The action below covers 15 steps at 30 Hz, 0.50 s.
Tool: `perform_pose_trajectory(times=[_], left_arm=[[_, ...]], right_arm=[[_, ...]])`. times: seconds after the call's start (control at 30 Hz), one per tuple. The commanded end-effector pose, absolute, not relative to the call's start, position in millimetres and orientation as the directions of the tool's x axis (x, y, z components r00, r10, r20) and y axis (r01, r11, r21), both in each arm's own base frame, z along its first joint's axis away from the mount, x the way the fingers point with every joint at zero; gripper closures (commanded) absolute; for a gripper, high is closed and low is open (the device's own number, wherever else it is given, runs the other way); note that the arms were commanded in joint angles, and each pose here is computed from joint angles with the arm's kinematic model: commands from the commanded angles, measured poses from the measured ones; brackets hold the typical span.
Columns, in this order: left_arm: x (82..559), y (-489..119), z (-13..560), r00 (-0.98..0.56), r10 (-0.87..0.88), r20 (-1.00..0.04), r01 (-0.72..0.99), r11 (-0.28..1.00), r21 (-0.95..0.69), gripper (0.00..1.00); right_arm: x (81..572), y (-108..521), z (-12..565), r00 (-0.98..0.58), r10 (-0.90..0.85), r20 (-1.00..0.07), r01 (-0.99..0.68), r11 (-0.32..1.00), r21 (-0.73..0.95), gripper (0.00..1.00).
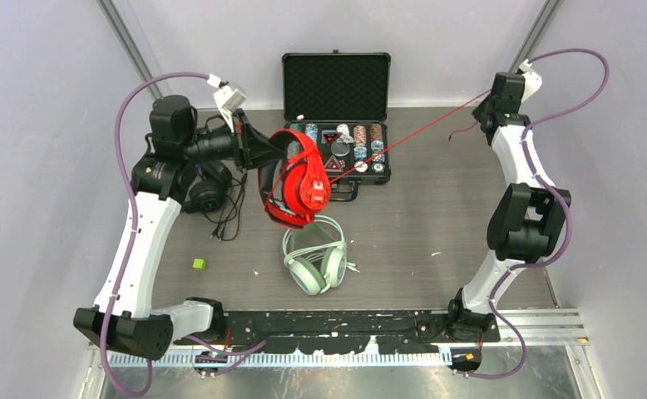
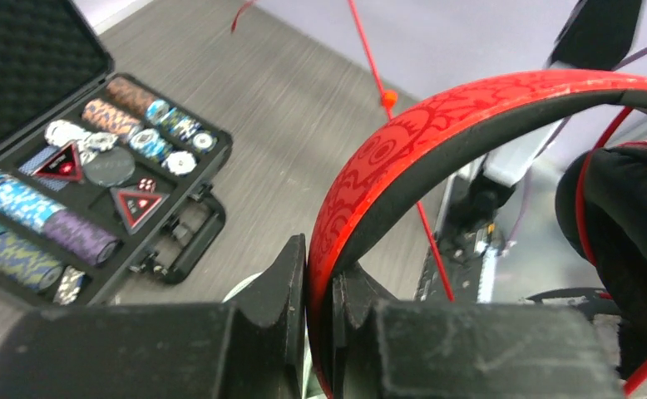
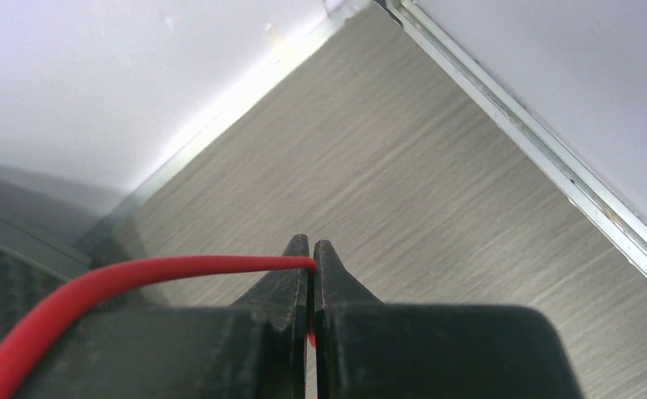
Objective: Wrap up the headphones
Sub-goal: Wrap the headphones cable around the headphones.
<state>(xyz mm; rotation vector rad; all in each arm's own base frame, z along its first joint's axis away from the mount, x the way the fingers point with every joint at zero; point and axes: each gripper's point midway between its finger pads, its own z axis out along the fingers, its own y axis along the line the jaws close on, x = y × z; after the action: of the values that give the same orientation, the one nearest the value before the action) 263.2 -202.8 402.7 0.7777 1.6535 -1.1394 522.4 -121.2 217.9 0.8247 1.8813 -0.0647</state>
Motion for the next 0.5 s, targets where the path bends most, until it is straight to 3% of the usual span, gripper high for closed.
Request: perform_pose_trajectory(times=[0.0, 0.2, 0.47], left_arm=[[222, -203, 360, -0.323, 0.218, -0.921, 0.907, 0.348, -0.236, 1.0], [235, -193, 283, -0.416, 0.491, -0.765, 0.86, 0.487, -0.155, 1.0], [248, -171, 252, -0.453, 0.611, -0.65, 0.811, 0.585, -0.014, 1.0]], right_arm=[[534, -136, 245, -0.186, 0.502, -0.844, 0.566, 0.758, 0.326, 1.0], [544, -124, 267, -0.216, 0.46, -0.862, 0.518, 0.802, 0.298, 1.0], [545, -110, 299, -0.235, 0.435, -0.869, 0.456, 0.839, 0.297, 0.99]])
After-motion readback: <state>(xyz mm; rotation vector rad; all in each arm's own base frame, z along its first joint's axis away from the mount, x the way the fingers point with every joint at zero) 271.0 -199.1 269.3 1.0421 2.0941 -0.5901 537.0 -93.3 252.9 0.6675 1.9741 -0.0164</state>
